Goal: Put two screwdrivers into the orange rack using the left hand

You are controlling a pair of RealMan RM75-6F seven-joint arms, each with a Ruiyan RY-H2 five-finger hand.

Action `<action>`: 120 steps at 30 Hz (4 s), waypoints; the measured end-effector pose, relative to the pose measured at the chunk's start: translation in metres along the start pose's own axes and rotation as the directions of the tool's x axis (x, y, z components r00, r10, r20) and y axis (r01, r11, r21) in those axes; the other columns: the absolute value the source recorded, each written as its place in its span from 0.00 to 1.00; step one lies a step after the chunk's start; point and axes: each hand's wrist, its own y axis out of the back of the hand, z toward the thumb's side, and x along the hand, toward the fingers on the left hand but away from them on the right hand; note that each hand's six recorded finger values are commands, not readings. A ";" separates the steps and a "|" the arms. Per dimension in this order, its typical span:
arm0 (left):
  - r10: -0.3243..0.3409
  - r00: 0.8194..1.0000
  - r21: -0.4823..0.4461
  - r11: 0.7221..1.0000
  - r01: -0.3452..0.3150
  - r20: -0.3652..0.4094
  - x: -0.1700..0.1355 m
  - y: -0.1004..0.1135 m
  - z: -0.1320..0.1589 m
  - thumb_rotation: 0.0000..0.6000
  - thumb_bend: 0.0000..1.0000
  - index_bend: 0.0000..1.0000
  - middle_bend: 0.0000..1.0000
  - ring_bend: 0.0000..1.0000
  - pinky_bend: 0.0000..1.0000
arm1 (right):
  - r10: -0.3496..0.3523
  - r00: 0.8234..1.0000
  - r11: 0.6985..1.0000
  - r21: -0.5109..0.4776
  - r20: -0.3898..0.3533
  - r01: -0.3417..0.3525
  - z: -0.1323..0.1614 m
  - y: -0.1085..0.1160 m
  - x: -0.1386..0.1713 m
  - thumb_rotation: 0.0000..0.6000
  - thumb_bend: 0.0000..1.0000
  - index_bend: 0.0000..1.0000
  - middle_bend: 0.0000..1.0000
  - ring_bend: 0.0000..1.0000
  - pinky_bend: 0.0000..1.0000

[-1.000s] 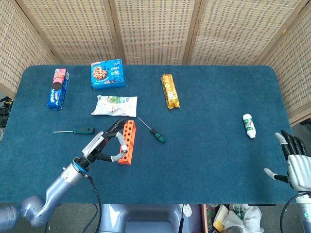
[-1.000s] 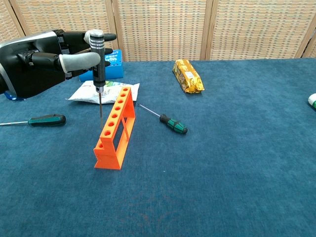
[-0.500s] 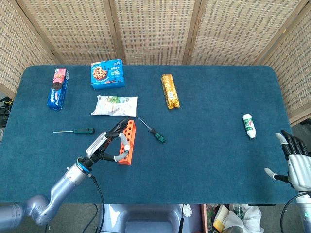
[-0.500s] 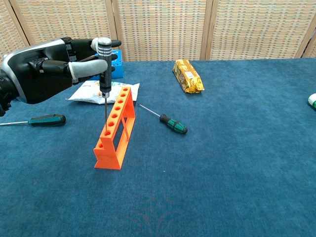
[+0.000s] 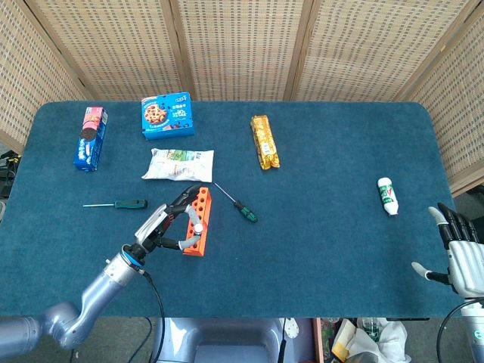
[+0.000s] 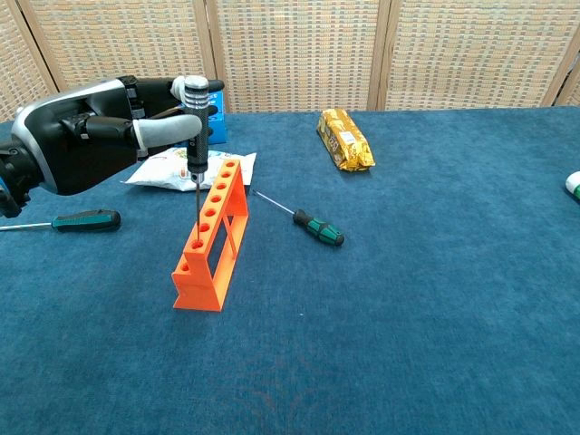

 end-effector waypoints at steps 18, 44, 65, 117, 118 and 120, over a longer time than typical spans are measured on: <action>0.018 0.999 0.057 0.998 -0.016 -0.035 -0.007 -0.001 -0.031 1.00 0.45 0.64 0.00 0.00 0.00 | 0.007 1.000 1.000 -0.002 0.003 -0.007 -0.001 -0.001 -0.001 1.00 0.00 0.00 0.00 0.00 0.00; 0.037 0.995 0.106 0.994 -0.027 -0.091 -0.011 -0.002 -0.056 1.00 0.47 0.58 0.00 0.00 0.00 | 0.009 1.000 1.000 -0.009 0.003 -0.009 -0.001 -0.001 -0.001 1.00 0.00 0.00 0.00 0.00 0.00; 0.050 0.999 0.145 0.988 -0.049 -0.003 -0.036 0.015 -0.029 1.00 0.29 0.11 0.00 0.00 0.00 | 0.006 1.000 1.000 -0.011 -0.001 -0.006 0.000 0.000 0.000 1.00 0.00 0.00 0.00 0.00 0.00; -0.162 0.966 0.852 0.459 0.253 -0.199 -0.013 -0.029 0.037 1.00 1.00 0.48 0.00 0.00 0.00 | 0.012 1.000 1.000 -0.003 0.009 -0.012 -0.001 -0.002 -0.002 1.00 0.00 0.00 0.00 0.00 0.00; -0.156 0.967 0.849 0.463 0.253 -0.204 -0.012 -0.027 0.036 1.00 1.00 0.48 0.00 0.00 0.00 | 0.012 1.000 1.000 -0.003 0.009 -0.012 -0.001 -0.002 -0.002 1.00 0.00 0.00 0.00 0.00 0.00; -0.145 0.967 0.846 0.469 0.254 -0.209 -0.011 -0.024 0.034 1.00 1.00 0.48 0.00 0.00 0.00 | 0.011 1.000 1.000 -0.003 0.008 -0.011 -0.001 -0.002 -0.002 1.00 0.00 0.00 0.00 0.00 0.00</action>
